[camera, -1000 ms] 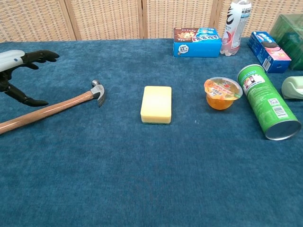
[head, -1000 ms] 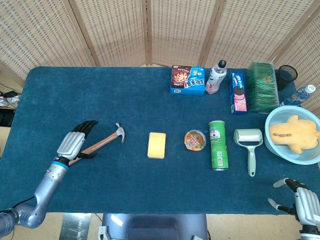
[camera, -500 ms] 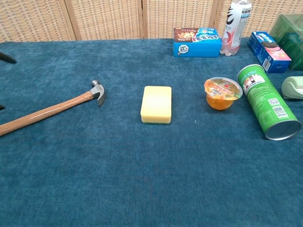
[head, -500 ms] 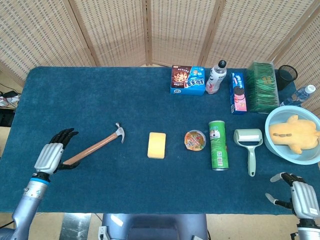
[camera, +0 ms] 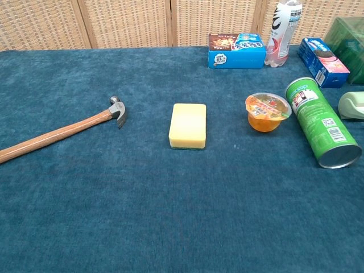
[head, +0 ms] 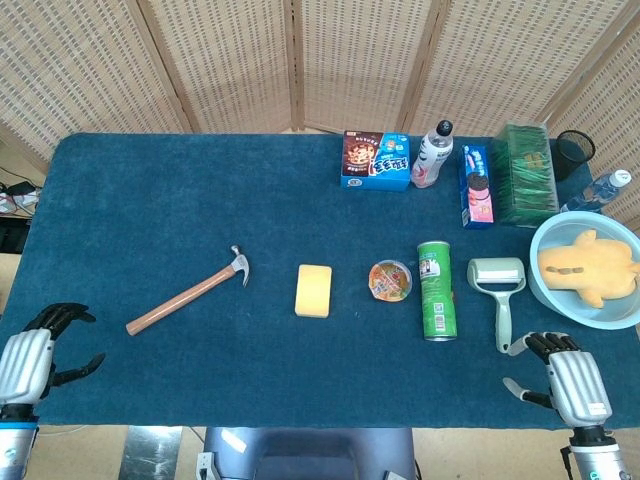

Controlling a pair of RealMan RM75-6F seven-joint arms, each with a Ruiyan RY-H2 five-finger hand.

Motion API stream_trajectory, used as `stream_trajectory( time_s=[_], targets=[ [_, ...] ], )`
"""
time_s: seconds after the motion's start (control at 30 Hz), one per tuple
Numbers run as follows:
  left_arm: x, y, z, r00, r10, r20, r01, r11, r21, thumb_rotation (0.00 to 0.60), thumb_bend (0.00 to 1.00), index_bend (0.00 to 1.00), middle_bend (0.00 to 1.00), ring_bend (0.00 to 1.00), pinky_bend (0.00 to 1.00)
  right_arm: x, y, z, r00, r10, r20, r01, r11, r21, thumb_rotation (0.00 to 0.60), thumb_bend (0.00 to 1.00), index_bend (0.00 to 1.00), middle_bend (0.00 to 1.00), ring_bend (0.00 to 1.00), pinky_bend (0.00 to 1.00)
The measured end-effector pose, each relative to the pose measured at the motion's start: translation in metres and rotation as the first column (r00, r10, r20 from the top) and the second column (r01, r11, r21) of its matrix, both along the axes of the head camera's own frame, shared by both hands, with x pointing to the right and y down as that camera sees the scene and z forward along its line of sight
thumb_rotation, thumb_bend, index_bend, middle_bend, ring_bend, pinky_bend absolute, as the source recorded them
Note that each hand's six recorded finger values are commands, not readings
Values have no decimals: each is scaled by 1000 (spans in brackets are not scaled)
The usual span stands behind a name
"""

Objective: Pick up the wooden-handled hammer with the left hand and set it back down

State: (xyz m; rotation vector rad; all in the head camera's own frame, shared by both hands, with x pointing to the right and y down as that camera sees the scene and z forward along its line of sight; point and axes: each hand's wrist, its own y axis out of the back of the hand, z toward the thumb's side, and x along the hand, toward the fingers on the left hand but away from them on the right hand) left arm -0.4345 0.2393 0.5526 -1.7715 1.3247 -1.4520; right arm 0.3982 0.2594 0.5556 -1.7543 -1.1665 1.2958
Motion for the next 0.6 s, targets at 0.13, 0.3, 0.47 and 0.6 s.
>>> stream_trajectory(
  time_s=[0.13, 0.3, 0.47, 0.6],
  targets=[
    [-6, 6, -11, 999, -16, 34, 16, 1000, 13, 600, 222, 382, 283, 191, 267, 2, -1, -1, 1000, -3, -19, 4, 1000, 11, 600, 158, 517, 521, 426, 321],
    [-11, 10, -17, 997, -48, 62, 46, 999, 29, 600, 222, 383, 297, 191, 251, 8, -2, -5, 993, -8, -119, 14, 999, 50, 600, 159, 518, 530, 429, 321],
    [-3, 12, -11, 998, -49, 42, 49, 999, -6, 600, 221, 388, 317, 195, 237, 14, -1, -10, 990, 16, -137, -7, 998, 65, 600, 159, 528, 555, 467, 331],
    [3, 13, -9, 998, -51, 25, 51, 998, -20, 600, 221, 391, 334, 209, 237, 19, 1, -10, 993, 40, -110, -34, 998, 57, 600, 158, 550, 579, 489, 341]
  ],
)
